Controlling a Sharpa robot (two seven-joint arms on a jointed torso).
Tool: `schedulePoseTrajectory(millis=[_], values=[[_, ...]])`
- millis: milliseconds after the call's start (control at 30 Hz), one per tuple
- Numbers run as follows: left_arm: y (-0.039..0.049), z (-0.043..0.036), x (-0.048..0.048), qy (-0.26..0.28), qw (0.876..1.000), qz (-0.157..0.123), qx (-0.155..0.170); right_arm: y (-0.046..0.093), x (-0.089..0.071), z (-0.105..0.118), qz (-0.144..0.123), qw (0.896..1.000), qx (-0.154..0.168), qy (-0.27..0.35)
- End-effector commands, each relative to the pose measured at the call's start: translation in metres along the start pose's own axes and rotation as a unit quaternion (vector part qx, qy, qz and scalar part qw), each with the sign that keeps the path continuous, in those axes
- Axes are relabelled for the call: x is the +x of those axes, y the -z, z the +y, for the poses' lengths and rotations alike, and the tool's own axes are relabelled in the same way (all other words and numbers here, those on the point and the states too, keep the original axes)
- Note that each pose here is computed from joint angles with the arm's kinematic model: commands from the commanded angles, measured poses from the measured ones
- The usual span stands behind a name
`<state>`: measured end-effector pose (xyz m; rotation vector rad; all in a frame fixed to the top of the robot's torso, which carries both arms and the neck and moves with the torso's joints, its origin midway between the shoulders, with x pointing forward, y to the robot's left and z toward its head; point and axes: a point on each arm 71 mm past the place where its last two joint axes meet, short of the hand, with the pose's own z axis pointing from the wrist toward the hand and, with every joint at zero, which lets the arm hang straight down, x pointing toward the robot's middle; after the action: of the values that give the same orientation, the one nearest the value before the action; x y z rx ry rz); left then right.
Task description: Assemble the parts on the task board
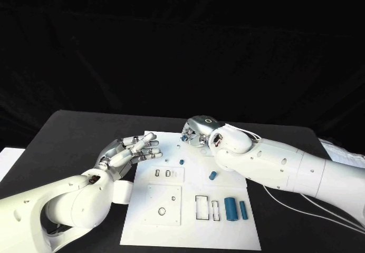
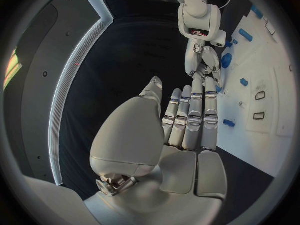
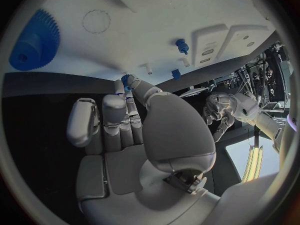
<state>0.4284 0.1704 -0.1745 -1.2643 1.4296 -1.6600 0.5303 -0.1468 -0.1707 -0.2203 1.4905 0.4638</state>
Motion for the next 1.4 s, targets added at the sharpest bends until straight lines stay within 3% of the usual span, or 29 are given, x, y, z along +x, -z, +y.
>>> schedulePoseTrajectory(millis=[33,367,867,1200,1400], values=[[-0.0005,-0.0008,0.0036,0.006,1.000,0.012,0.002,-0.002,-0.001,0.001,-0.007,1.000,0.002,0.009],[-0.0007,-0.0006,0.0038,0.006,1.000,0.013,0.001,-0.006,-0.001,0.004,-0.007,1.000,0.005,0.010],[-0.0005,-0.0005,0.0044,0.007,1.000,0.015,0.000,-0.009,0.003,0.001,0.025,0.999,0.017,0.025],[-0.0004,-0.0005,0.0037,0.007,1.000,0.015,-0.001,-0.008,-0.008,0.001,-0.040,0.999,0.008,0.000],[-0.0005,-0.0002,0.0021,0.008,1.000,0.019,-0.004,0.006,-0.018,-0.003,-0.064,0.998,-0.003,-0.024]])
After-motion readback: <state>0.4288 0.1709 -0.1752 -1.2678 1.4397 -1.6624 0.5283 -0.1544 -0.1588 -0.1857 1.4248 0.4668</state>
